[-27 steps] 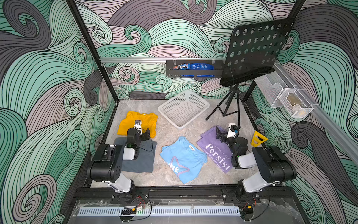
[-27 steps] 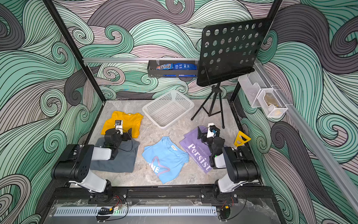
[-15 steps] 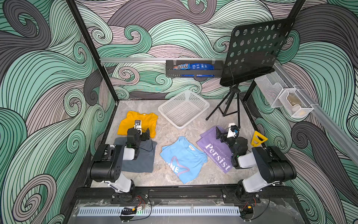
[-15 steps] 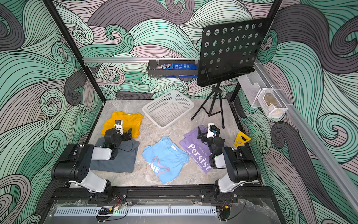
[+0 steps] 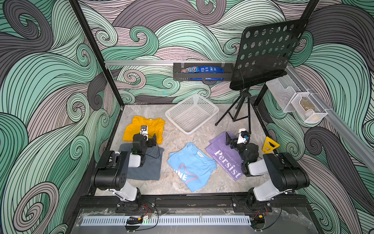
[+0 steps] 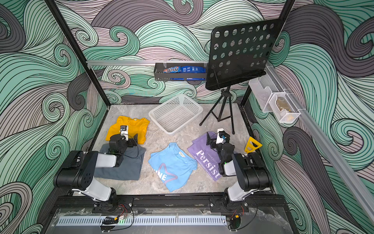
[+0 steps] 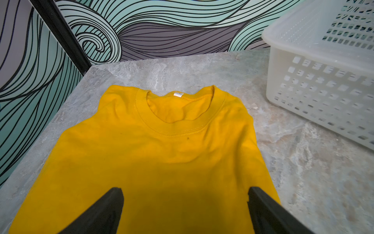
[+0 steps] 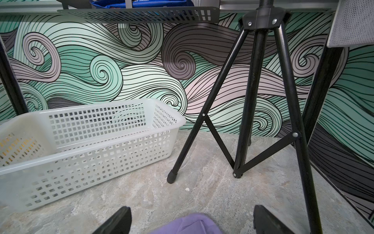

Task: Put the folded t-shirts into the basket
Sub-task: Adjust the bin at the center of the board, then adjust the T-shirt at the center of the board, then pick up the T-shirt from the center of the board.

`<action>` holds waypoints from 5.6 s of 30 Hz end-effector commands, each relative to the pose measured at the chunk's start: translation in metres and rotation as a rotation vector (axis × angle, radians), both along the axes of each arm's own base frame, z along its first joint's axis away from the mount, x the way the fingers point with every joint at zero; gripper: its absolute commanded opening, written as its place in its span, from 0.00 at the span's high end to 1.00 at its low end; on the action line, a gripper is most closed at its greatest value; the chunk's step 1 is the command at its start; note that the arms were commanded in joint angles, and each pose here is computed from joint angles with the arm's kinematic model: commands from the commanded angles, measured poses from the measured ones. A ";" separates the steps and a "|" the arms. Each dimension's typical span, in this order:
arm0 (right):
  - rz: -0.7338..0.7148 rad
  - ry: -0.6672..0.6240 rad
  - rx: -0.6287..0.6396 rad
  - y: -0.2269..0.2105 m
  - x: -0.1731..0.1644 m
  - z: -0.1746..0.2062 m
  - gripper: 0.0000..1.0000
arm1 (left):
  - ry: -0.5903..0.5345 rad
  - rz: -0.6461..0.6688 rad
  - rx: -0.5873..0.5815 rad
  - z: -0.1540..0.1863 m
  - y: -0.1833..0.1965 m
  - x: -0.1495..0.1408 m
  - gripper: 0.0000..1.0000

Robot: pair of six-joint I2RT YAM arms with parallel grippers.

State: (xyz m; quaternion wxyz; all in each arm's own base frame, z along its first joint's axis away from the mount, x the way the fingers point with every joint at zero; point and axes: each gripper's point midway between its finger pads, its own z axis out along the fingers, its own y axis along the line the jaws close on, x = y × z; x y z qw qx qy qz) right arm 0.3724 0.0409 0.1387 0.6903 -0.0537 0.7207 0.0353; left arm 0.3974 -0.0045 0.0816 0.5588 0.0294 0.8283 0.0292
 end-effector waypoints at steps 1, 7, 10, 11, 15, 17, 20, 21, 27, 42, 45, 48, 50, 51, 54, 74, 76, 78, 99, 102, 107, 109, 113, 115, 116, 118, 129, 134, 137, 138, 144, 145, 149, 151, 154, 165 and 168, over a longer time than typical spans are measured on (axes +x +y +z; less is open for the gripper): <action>-0.072 -0.052 -0.026 -0.004 -0.006 0.008 0.01 | -0.019 -0.013 0.000 0.007 -0.002 0.007 0.01; -0.024 -0.080 -0.039 0.003 -0.011 0.017 0.01 | -0.020 -0.014 0.001 0.007 -0.002 0.006 0.01; -0.002 -0.066 -0.045 0.007 -0.008 0.028 0.01 | -0.050 0.000 -0.003 0.018 0.000 0.003 0.01; -0.005 -0.051 -0.044 0.007 -0.004 0.033 0.01 | -0.058 0.007 -0.006 0.024 0.001 0.002 0.01; 0.018 0.023 -0.110 0.013 0.016 0.058 0.01 | -0.051 0.032 0.010 0.051 0.006 0.000 0.01; 0.026 0.077 -0.142 0.015 0.026 0.066 0.01 | 0.018 -0.006 0.020 0.065 0.001 0.002 0.01; 0.109 0.143 -0.196 0.028 0.037 0.078 0.01 | 0.172 -0.106 0.025 0.074 -0.014 -0.004 0.01; 0.195 0.151 -0.224 0.042 0.037 0.083 0.01 | 0.199 -0.134 0.006 0.079 -0.020 -0.005 0.01; 0.474 0.320 -0.282 0.090 0.028 0.063 0.01 | 0.336 -0.295 -0.214 0.081 -0.077 -0.005 0.03; 0.556 0.396 -0.288 0.106 0.014 0.022 0.01 | 0.725 -0.161 -0.459 0.034 -0.180 0.061 0.15; 0.556 0.402 -0.288 0.106 0.014 0.020 0.01 | 0.759 -0.189 -0.487 0.024 -0.197 0.066 0.25; 0.555 0.404 -0.288 0.106 0.014 0.020 0.01 | 0.771 -0.210 -0.477 0.019 -0.206 0.074 0.34; 0.556 0.408 -0.291 0.105 0.014 0.019 0.01 | 0.783 -0.199 -0.457 0.016 -0.200 0.076 0.42; 0.557 0.410 -0.293 0.105 0.013 0.018 0.01 | 0.793 -0.184 -0.449 0.013 -0.193 0.076 0.46; 0.555 0.413 -0.296 0.103 0.013 0.017 0.01 | 0.808 -0.140 -0.454 0.004 -0.167 0.078 0.57; 0.763 0.503 -0.305 0.130 -0.010 -0.001 0.01 | 0.857 -0.224 -0.401 -0.007 -0.154 0.106 0.63; 0.822 0.525 -0.350 0.139 -0.022 -0.004 0.02 | 0.841 -0.221 -0.416 0.000 -0.156 0.111 0.60; 0.889 0.562 -0.436 0.149 -0.041 -0.015 0.04 | 0.820 -0.234 -0.409 0.012 -0.156 0.114 0.54; 1.242 0.718 -0.648 0.181 -0.179 -0.076 0.15 | 0.673 -1.129 0.138 0.053 -0.147 -0.151 0.19; 1.145 0.749 -0.738 0.163 -0.171 -0.101 0.16 | 0.660 -1.246 0.328 0.026 -0.166 -0.172 0.23; 1.108 0.751 -0.764 0.156 -0.163 -0.108 0.18 | 0.770 -1.330 0.436 -0.016 -0.184 -0.181 0.27; 1.092 0.749 -0.774 0.155 -0.159 -0.110 0.18 | 0.811 -1.363 0.471 -0.025 -0.190 -0.186 0.26; 1.045 0.756 -0.779 0.150 -0.146 -0.117 0.20 | 0.941 -1.421 0.573 -0.044 -0.191 -0.202 0.24; 1.028 0.753 -0.773 0.150 -0.138 -0.116 0.21 | 1.010 -1.438 0.624 -0.053 -0.187 -0.209 0.24; 1.023 0.752 -0.772 0.151 -0.135 -0.116 0.21 | 1.040 -1.450 0.650 -0.057 -0.185 -0.214 0.24; 1.015 0.747 -0.760 0.155 -0.127 -0.114 0.22 | 1.085 -1.479 0.686 -0.060 -0.181 -0.226 0.24; 1.067 0.787 -0.581 0.190 -0.099 -0.096 0.24 | 1.047 -1.636 0.565 -0.032 -0.199 -0.288 0.20; 1.143 0.805 -0.462 0.190 -0.104 -0.070 0.19 | 0.890 -1.556 0.483 0.000 -0.208 -0.266 0.18; 1.217 0.854 -0.369 0.181 -0.117 -0.055 0.18 | 0.747 -1.387 0.351 0.023 -0.203 -0.226 0.16; 1.226 0.870 -0.363 0.176 -0.121 -0.054 0.17 | 0.709 -1.327 0.316 0.028 -0.200 -0.211 0.16; 1.217 0.997 -0.373 0.161 -0.146 -0.077 0.18 | 0.685 -1.014 0.236 0.028 -0.175 -0.146 0.15; 1.214 1.012 -0.351 0.163 -0.146 -0.081 0.18 | 0.697 -0.993 0.243 0.027 -0.173 -0.140 0.15; 1.207 1.068 -0.275 0.172 -0.143 -0.086 0.20 | 0.757 -0.944 0.246 0.012 -0.170 -0.124 0.16; 1.190 1.098 -0.254 0.173 -0.141 -0.091 0.21 | 0.768 -0.928 0.260 0.008 -0.168 -0.118 0.16; 1.171 1.131 -0.240 0.174 -0.138 -0.100 0.22 | 0.783 -0.920 0.269 0.005 -0.168 -0.114 0.16; 1.076 1.153 -0.245 0.184 -0.117 -0.113 0.25 | 0.859 -0.825 0.282 -0.011 -0.157 -0.099 0.16; 1.052 1.133 -0.243 0.188 -0.107 -0.111 0.25 | 0.874 -0.815 0.286 -0.015 -0.156 -0.096 0.16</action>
